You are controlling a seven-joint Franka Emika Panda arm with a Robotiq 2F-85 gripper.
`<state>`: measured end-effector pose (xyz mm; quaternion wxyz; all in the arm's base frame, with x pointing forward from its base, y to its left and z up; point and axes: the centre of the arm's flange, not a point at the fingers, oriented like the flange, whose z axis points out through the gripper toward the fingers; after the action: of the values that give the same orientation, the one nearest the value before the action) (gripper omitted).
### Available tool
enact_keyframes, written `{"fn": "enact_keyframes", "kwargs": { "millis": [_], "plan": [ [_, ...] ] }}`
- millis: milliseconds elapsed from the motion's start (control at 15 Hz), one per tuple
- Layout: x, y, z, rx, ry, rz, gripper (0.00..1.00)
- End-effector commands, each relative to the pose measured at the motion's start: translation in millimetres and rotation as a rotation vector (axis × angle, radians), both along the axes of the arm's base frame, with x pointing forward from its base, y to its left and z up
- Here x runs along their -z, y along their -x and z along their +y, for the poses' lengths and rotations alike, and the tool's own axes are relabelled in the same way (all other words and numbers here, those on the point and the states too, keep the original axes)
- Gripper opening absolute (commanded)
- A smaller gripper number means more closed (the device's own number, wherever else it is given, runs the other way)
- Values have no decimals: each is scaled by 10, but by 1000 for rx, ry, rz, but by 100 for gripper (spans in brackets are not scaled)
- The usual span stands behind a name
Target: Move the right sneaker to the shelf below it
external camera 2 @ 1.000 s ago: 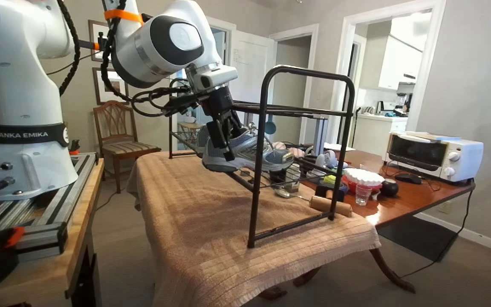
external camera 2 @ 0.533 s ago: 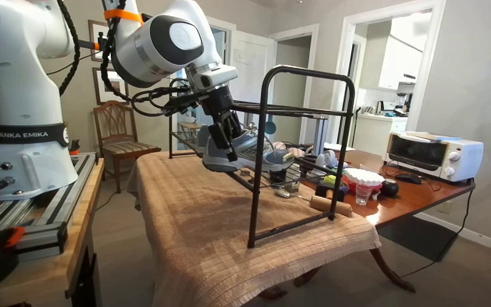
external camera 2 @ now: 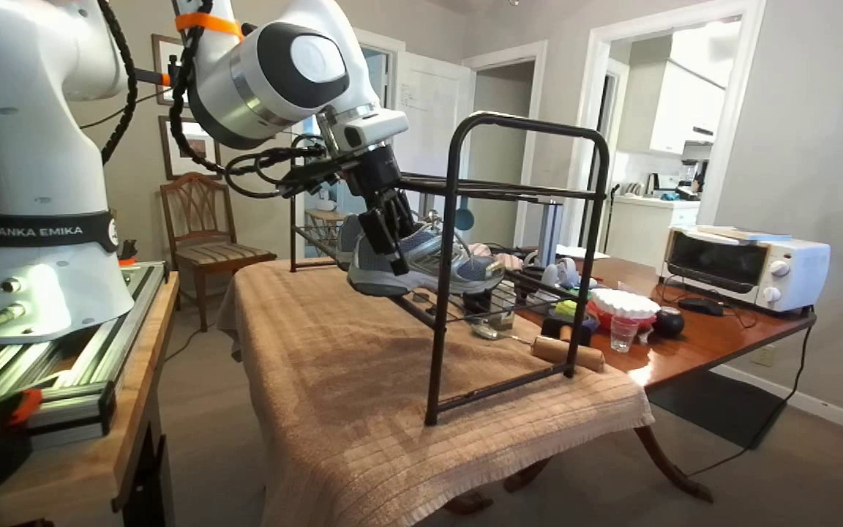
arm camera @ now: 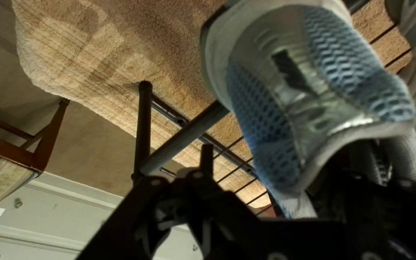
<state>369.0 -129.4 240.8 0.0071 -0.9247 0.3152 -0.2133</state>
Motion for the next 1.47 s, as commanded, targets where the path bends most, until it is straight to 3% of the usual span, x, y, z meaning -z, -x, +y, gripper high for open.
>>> {"fn": "enact_keyframes", "kwargs": {
  "millis": [0, 467, 933, 1400],
  "plan": [
    [-147, 115, 11, -31, 0, -49, 97],
    [-151, 229, 23, -98, 86, -80, 100],
    [-213, 20, 62, 19, 198, -133, 100],
    [5, -21, 180, 41, 175, -9, 100]
  ]
}}
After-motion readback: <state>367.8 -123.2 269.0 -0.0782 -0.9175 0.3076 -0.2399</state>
